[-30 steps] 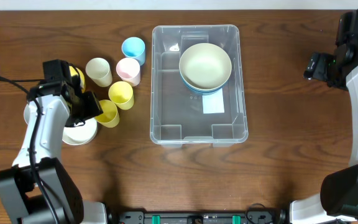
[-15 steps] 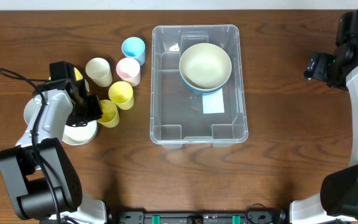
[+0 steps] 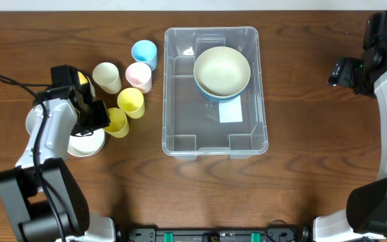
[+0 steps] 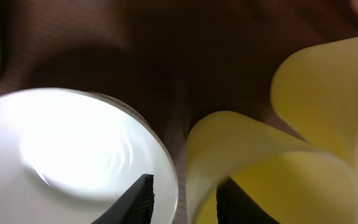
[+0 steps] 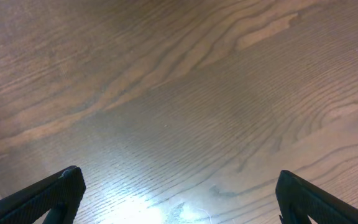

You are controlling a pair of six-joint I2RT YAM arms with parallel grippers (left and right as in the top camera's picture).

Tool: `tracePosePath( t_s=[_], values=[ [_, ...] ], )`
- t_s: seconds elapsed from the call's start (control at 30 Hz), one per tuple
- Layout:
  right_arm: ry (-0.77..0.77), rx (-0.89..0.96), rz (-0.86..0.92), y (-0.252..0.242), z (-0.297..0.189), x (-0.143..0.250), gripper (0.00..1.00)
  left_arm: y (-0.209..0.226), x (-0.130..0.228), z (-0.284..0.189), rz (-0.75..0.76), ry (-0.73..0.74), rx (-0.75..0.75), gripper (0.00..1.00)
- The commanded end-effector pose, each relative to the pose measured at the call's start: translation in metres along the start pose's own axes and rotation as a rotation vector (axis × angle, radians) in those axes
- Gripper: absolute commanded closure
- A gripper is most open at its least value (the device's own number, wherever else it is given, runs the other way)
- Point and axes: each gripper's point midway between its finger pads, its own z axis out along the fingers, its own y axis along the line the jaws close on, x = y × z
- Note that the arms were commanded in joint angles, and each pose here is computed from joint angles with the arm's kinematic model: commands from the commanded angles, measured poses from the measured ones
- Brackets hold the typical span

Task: Pack container
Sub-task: 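Lower left gripper onto the front yellow cup rim and grasp it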

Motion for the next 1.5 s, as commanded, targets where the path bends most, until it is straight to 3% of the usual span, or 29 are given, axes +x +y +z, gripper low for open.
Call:
tracePosePath(
  t_s=[0.0,0.6,0.9,1.03,1.47],
  values=[
    [-0.027,-0.005,0.028,-0.003,-0.009,-0.005,0.01,-0.005,-0.003,-0.014,0.009,-0.042,0.019,0.66],
    [-0.027,-0.005,0.028,-0.003,-0.009,-0.005,0.01,-0.007,-0.005,-0.016,0.016,-0.056,0.022,0.65],
    [-0.028,-0.005,0.028,-0.003,-0.009,-0.005,0.01,-0.030,-0.002,-0.010,0.108,-0.048,0.020,0.64],
    [-0.027,-0.005,0.028,-0.003,-0.009,-0.005,0.01,-0.018,-0.003,-0.008,0.110,-0.054,-0.060,0.65],
    [-0.027,-0.005,0.028,-0.003,-0.009,-0.005,0.01,-0.017,-0.001,-0.001,0.110,-0.030,-0.062,0.65]
  ],
)
